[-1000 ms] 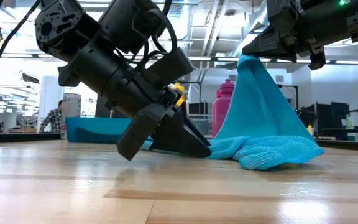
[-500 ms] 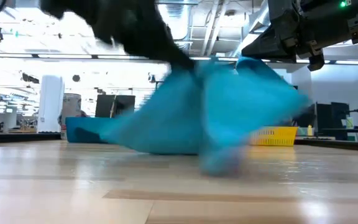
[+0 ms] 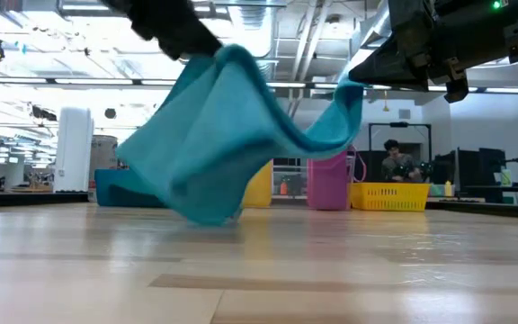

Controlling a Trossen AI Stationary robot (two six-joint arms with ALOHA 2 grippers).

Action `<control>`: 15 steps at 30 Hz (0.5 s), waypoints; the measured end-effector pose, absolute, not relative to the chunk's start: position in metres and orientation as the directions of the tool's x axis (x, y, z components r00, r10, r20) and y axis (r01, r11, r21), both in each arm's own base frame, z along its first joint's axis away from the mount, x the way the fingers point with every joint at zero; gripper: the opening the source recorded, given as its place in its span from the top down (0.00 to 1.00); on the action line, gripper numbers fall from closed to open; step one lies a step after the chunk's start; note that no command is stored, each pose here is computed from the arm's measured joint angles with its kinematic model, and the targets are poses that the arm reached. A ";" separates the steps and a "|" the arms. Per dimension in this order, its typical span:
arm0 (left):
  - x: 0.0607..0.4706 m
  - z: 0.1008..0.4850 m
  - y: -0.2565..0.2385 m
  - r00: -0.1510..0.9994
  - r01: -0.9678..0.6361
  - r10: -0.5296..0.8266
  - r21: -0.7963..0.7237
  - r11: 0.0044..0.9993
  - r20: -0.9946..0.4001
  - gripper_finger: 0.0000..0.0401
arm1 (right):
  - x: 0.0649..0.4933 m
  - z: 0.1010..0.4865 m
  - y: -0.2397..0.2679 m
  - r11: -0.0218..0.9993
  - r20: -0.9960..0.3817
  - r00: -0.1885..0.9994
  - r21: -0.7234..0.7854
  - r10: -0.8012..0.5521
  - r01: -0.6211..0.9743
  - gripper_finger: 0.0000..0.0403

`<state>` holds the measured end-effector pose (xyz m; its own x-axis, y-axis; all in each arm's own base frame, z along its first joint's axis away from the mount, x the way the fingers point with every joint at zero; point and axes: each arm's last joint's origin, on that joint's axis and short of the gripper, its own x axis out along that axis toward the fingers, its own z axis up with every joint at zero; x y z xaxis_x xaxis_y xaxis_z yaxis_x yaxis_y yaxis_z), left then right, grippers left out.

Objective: Pick & Place Sports Items
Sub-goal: Fold the blue towel

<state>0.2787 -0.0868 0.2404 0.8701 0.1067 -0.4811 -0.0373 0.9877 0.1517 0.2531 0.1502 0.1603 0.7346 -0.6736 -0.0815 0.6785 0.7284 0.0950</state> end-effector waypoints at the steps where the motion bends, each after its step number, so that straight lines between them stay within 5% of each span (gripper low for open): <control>1: 0.278 0.237 -0.086 0.872 -0.038 0.108 0.153 0.988 -0.478 0.99 | 0.253 0.160 0.150 0.729 -0.082 0.735 0.095 -0.674 0.678 1.00; 15: 0.282 0.227 -0.061 0.903 -0.156 0.190 0.117 0.981 -0.385 0.93 | 0.253 0.160 0.150 0.729 -0.082 0.735 0.094 -0.673 0.678 1.00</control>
